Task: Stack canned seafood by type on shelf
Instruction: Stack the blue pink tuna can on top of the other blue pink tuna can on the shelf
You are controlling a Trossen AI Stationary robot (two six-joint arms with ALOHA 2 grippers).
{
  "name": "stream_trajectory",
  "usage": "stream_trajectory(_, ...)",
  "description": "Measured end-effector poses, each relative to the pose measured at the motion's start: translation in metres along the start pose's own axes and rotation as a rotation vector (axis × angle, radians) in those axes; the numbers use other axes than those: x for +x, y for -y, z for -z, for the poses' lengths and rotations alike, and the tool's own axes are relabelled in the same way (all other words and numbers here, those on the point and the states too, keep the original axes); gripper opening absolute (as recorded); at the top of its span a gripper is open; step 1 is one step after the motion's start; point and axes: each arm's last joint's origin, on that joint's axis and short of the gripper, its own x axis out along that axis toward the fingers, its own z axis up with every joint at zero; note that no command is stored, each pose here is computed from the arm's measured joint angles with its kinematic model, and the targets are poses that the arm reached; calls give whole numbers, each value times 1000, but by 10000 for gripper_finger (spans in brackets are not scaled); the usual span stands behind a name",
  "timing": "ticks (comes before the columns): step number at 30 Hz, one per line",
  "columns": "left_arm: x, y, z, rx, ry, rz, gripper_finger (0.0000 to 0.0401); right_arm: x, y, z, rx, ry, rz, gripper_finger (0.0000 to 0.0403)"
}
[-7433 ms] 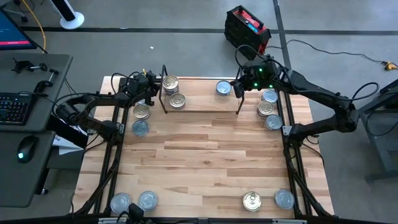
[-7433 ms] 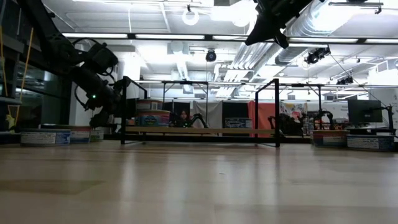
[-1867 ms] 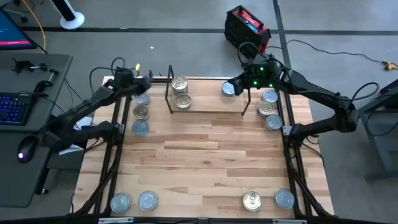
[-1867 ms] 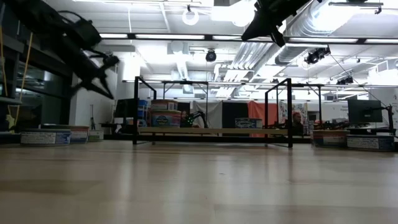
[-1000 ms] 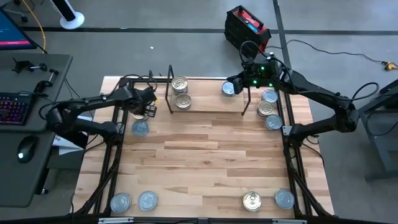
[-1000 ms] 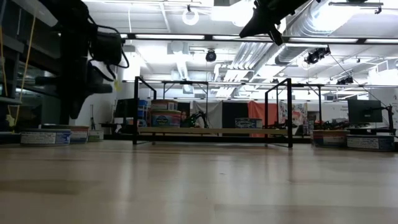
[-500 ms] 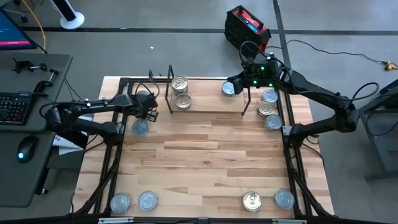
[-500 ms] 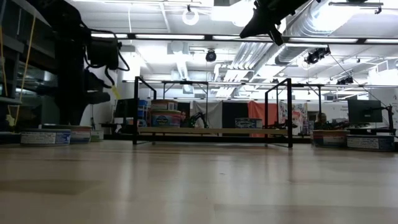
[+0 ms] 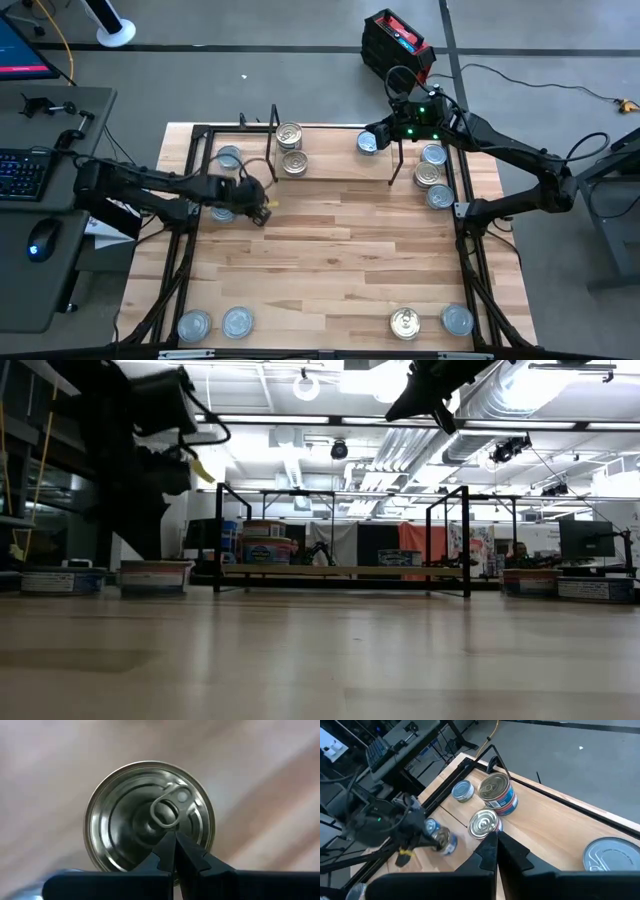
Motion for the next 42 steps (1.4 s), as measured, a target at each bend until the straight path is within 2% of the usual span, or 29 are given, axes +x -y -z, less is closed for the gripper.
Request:
stream_trajectory(6, 1, 33, 22, 54, 19, 107, 0, 0, -1, 0, 48, -12, -20, 0)
stream_trajectory(10, 9, 61, 32, 98, 65, 236, 0, 1, -9, 7, 60, -69, -76, 0)
stream_trajectory(14, 25, 89, 35, 100, 129, 387, 0, 1, -24, 26, 39, -187, -91, 0)
stream_trajectory(20, 45, 128, 36, 129, 154, 565, 0, 0, -41, 80, 44, -475, -11, 0)
stream_trajectory(23, 48, 152, 28, 218, 144, 595, 0, 6, -42, 119, 71, -611, 27, 0)
stream_trajectory(27, 38, 172, 10, 342, 155, 558, 0, 21, -38, 175, 128, -687, 6, 0)
stream_trajectory(32, 4, 171, -12, 520, 239, 531, 0, 37, -38, 221, 186, -556, -212, 0)
stream_trajectory(35, -1, 157, -8, 561, 242, 516, 0, 44, -37, 241, 169, -515, -257, 0)
stream_trajectory(39, 5, 140, 5, 492, 272, 572, 0, 58, -41, 264, -6, -581, -228, 0)
stream_trajectory(42, 16, 133, 18, 484, 268, 589, 0, 77, -55, 274, -160, -596, -252, 0)
